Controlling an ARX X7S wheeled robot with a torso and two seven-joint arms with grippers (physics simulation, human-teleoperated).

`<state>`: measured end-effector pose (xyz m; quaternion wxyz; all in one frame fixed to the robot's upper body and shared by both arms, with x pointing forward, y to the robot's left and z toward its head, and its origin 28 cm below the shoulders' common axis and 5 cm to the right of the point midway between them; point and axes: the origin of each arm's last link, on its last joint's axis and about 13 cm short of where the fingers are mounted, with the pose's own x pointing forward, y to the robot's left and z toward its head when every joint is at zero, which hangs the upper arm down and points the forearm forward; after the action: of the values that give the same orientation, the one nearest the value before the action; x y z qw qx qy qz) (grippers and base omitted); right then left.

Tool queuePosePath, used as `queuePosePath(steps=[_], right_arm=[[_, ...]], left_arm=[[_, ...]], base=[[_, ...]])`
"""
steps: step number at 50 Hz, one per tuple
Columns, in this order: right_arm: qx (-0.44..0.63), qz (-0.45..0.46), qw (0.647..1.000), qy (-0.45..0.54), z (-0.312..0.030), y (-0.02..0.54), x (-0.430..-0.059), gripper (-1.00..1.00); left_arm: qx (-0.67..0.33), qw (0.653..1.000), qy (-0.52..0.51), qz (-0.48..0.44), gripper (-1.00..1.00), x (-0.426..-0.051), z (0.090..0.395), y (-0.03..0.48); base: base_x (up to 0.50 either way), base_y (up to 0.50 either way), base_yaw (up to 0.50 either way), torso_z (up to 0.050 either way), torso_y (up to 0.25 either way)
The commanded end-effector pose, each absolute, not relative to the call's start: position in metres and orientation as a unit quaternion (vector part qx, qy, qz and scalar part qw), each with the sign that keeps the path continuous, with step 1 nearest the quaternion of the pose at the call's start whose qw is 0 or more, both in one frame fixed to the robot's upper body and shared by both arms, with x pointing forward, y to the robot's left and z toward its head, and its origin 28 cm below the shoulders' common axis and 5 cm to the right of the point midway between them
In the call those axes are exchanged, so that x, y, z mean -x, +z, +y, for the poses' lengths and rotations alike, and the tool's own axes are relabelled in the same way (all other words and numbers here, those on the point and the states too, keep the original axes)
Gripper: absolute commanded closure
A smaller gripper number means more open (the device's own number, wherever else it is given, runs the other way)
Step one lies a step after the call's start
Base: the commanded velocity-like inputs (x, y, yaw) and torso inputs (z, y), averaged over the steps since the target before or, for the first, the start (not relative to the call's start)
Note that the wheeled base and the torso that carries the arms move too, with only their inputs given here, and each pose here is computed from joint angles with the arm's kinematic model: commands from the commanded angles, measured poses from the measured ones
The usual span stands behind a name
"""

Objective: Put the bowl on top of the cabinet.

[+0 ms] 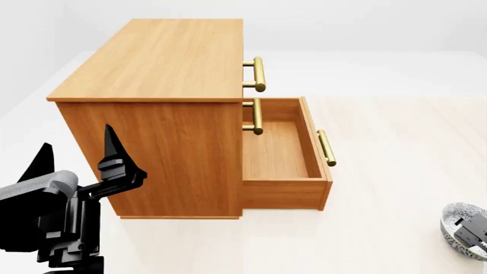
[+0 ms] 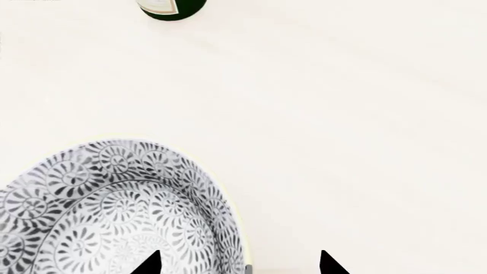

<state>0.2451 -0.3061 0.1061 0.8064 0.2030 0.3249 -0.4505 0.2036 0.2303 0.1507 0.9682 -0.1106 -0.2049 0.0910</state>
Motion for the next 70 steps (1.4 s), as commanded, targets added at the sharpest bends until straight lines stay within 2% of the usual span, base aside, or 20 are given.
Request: queuePosePath(steps=[1, 7, 8, 29, 36, 42, 44, 48, 58, 70], right_arm=[[-0.198, 0.34, 0.802, -0.449, -0.305, 0.097, -0.244, -1.0], [-0.197, 0.341, 0.803, -0.447, -0.305, 0.096, -0.245, -1.0], [-0.197, 0.342, 0.802, -0.448, -0.306, 0.095, -0.244, 1.0], [-0.189, 0.336, 0.807, -0.447, -0.304, 0.102, -0.245, 1.0], [-0.176, 0.296, 0.838, -0.423, -0.298, 0.13, -0.253, 1.0], [-0.208, 0.217, 0.878, -0.372, -0.293, 0.164, -0.26, 1.0], [-0.204, 0.212, 0.879, -0.374, -0.291, 0.173, -0.262, 1.0], [-0.192, 0.175, 0.912, -0.316, -0.283, 0.198, -0.267, 1.0], [-0.207, 0.133, 0.931, -0.27, -0.273, 0.232, -0.268, 1.0], [-0.171, 0.09, 0.952, -0.237, -0.244, 0.312, -0.253, 1.0]], left_arm=[[0.11, 0.968, 0.091, -0.205, -1.0, -0.204, 0.23, 0.151], [0.111, 0.968, 0.091, -0.205, -1.0, -0.204, 0.23, 0.15], [0.111, 0.968, 0.091, -0.205, -1.0, -0.204, 0.23, 0.151], [0.112, 0.968, 0.091, -0.206, -1.0, -0.202, 0.23, 0.153], [0.112, 0.968, 0.092, -0.206, -1.0, -0.202, 0.23, 0.153], [0.112, 0.968, 0.093, -0.206, -1.0, -0.203, 0.231, 0.152], [0.112, 0.968, 0.093, -0.206, -1.0, -0.203, 0.231, 0.152], [0.112, 0.968, 0.094, -0.206, -1.0, -0.204, 0.231, 0.151], [0.112, 0.967, 0.094, -0.207, -1.0, -0.203, 0.231, 0.152], [0.112, 0.967, 0.095, -0.207, -1.0, -0.203, 0.231, 0.152]], base=[[0.0, 0.0, 0.0, 0.0, 0.0], [0.0, 0.0, 0.0, 0.0, 0.0], [0.0, 0.0, 0.0, 0.0, 0.0], [0.0, 0.0, 0.0, 0.0, 0.0], [0.0, 0.0, 0.0, 0.0, 0.0], [0.0, 0.0, 0.0, 0.0, 0.0], [0.0, 0.0, 0.0, 0.0, 0.0], [0.0, 0.0, 0.0, 0.0, 0.0], [0.0, 0.0, 0.0, 0.0, 0.0], [0.0, 0.0, 0.0, 0.0, 0.0]])
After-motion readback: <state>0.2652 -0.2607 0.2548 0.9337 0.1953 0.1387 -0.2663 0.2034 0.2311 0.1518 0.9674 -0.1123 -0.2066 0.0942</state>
